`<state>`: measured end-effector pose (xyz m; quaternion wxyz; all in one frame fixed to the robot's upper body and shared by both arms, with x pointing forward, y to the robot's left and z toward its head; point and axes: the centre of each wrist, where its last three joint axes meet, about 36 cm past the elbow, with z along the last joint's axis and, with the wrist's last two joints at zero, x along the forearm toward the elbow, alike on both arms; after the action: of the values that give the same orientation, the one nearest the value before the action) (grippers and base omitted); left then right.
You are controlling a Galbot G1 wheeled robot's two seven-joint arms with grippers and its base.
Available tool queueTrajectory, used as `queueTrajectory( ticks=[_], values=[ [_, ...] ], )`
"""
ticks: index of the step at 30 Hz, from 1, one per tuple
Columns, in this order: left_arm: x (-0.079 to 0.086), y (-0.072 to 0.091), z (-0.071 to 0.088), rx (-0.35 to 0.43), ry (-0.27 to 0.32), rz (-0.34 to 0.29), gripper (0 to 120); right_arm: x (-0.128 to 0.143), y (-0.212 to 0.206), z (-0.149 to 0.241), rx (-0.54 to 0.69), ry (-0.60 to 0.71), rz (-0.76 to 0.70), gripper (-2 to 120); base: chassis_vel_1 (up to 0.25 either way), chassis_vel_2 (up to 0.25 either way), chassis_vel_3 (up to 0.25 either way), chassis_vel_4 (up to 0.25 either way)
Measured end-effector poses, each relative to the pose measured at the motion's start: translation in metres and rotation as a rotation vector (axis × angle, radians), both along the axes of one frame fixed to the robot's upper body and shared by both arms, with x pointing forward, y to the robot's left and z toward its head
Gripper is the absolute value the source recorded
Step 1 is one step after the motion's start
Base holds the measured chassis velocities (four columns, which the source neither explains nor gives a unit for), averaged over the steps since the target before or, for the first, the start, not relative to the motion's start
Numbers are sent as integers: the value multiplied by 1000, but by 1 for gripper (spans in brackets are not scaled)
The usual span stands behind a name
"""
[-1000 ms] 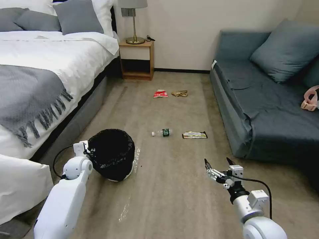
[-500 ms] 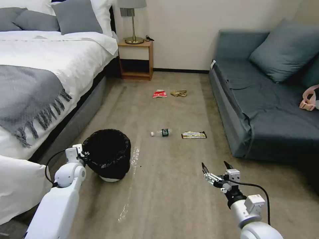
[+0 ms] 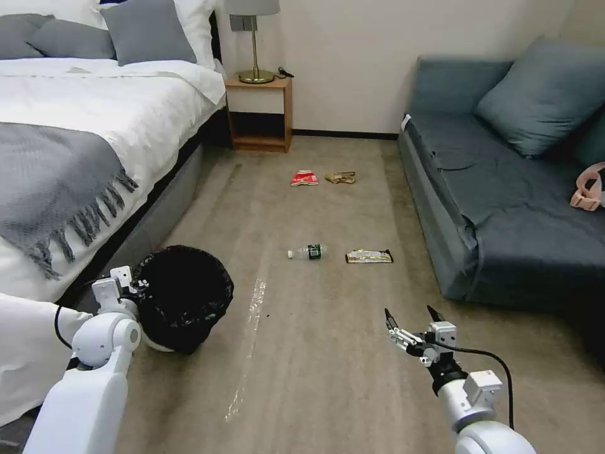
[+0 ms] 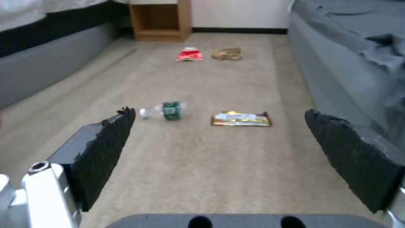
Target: Pick up the trash bin, then pick up the garbage on the floor and place it into the trash bin.
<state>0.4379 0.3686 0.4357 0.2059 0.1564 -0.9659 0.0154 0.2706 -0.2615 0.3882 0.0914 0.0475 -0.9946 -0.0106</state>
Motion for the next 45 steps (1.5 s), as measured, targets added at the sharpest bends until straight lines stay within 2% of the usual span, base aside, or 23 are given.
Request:
queueTrajectory(
  ticks=[3,4,5,8,10,12,17,19,20,24,25,27,29,32,37,40,45],
  values=[
    [-2,-2,11,7,-28,-5,4,1,-1,-1,-12,-1,-21,100,0,0,0,0],
    [-4,-3,21,18,-51,-11,4,2,-2,-2,-25,-10,-30,100,0,0,0,0],
    [-4,-3,21,18,-51,-11,4,2,-2,-2,-25,-10,-30,100,0,0,0,0],
    [-14,-9,40,51,-95,-34,4,5,-7,-5,-77,-49,-57,100,0,0,0,0],
    [-16,-10,42,57,-100,-39,4,6,-7,-6,-83,-59,-67,100,0,0,0,0],
    [-28,-18,53,78,-127,-58,4,10,-10,-11,-92,-96,-97,100,0,0,0,0],
    [-39,-26,61,112,-147,-73,4,12,-13,-18,-108,-121,-106,100,0,0,0,0],
    [-58,-36,66,194,-179,-83,4,13,-17,-31,-148,-148,-110,100,0,0,0,0],
    [-58,-36,66,194,-179,-83,4,13,-17,-31,-148,-148,-110,100,0,0,0,0],
    [-85,-45,69,264,-213,-97,4,11,-21,-51,-183,-148,-87,100,0,0,0,0],
    [-85,-45,69,264,-213,-97,4,11,-21,-51,-183,-148,-87,100,0,0,0,0],
    [-97,-48,71,274,-227,-102,4,9,-21,-56,-182,-139,-64,100,0,0,0,0],
    [-100,-48,71,274,-228,-104,4,9,-21,-57,-182,-136,-56,100,0,0,0,0],
    [-114,-49,67,275,-235,-108,4,6,-20,-65,-211,-134,-2,100,0,0,0,0],
    [-118,-48,64,271,-241,-109,4,5,-17,-71,-224,-138,24,100,0,0,0,0],
    [-118,-44,53,253,-225,-106,4,6,-13,-75,-219,-138,35,100,0,0,0,0],
    [-118,-42,45,219,-210,-104,4,6,-13,-77,-215,-138,42,100,0,0,0,0]
  ],
)
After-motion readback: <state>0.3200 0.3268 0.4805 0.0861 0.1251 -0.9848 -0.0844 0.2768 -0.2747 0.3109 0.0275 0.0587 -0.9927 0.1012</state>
